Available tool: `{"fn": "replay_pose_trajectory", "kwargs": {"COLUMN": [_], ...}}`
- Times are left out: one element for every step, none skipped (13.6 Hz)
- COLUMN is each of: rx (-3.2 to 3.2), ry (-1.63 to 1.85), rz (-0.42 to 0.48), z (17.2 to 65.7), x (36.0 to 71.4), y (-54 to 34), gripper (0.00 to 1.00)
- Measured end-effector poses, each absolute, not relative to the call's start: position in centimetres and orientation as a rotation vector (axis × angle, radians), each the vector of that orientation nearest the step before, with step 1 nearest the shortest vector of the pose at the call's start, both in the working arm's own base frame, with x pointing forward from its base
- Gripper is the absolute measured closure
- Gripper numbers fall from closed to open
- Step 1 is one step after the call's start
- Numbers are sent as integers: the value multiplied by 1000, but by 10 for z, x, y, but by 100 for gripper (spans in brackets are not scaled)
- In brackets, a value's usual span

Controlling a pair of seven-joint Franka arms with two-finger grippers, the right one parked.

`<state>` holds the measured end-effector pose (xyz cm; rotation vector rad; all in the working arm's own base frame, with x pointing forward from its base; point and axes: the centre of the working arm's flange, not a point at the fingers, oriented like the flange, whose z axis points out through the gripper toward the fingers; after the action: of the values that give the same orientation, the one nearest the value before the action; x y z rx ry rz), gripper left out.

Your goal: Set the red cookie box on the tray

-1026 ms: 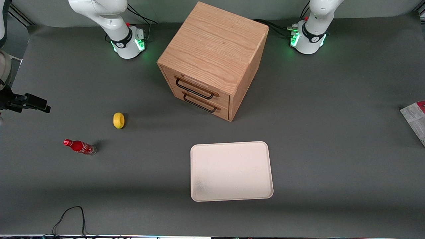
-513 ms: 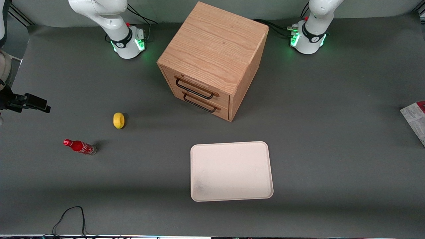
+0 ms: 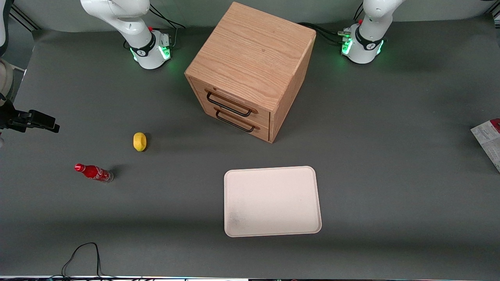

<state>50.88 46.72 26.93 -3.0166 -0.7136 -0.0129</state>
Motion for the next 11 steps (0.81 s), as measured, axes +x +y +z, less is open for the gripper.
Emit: {"fn": "replay_pose_trajectory", "kwargs": {"rx": [-3014, -3012, -3007, -3004, -3003, -3002, -3002, -3002, -3003, -3004, -3005], "ry": [-711, -708, -704, -700, -697, -694, -691, -688, -685, -680, -676], "rz": [-20, -30, -45, -56, -61, -66, -67, -68, -68, -69, -70], "z": [256, 245, 236, 228, 224, 222, 222, 223, 223, 223, 223], "x": [510, 511, 512, 513, 514, 515, 516, 516, 517, 519, 520], "y": [468, 467, 467, 467, 467, 466, 465, 464, 463, 462, 461], "gripper": [0, 0, 0, 0, 0, 0, 0, 0, 3, 3, 9]}}
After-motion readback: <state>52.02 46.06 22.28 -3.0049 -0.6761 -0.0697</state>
